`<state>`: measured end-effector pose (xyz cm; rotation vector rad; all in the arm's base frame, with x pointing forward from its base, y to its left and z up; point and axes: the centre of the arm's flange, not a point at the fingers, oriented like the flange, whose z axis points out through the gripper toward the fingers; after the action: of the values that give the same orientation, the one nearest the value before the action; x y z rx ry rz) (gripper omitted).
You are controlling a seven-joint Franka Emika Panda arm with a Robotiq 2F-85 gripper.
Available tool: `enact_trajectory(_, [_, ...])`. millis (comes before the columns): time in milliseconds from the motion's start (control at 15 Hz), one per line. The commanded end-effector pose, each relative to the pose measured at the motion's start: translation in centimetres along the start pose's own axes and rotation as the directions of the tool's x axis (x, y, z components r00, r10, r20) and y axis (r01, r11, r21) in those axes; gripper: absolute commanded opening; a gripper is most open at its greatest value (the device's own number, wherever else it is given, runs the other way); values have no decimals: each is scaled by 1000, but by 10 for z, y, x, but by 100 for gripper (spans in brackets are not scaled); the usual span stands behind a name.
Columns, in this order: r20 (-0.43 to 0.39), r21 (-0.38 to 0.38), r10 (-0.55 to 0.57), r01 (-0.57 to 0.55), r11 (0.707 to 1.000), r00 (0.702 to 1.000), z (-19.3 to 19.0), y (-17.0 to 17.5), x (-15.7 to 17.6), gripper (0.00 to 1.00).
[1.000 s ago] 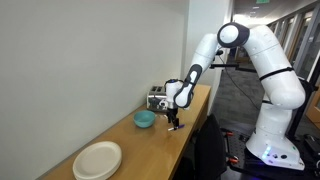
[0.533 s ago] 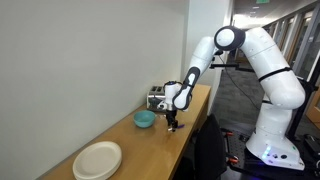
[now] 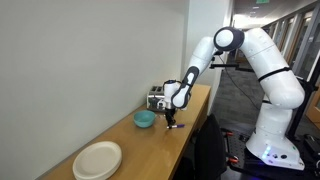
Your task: Pick the pen on the table and put it in the bowl
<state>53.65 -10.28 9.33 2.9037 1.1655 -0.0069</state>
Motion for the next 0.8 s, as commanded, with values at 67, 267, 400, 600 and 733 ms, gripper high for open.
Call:
enact_trajectory(67, [-3,-8,-22,22,1000,1000,-1,3,3,2])
enact_trajectory(267, [-14,-11,-13,13,1000,1000,-14,1,7,3])
enact_trajectory(400, [-21,-26,-21,20,999,1000,-30,3,17,3])
enact_trajectory(600, [-39,-68,-42,39,997,998,-67,9,41,3])
enact_trajectory(733, [-47,-86,-63,59,995,997,-93,16,58,3])
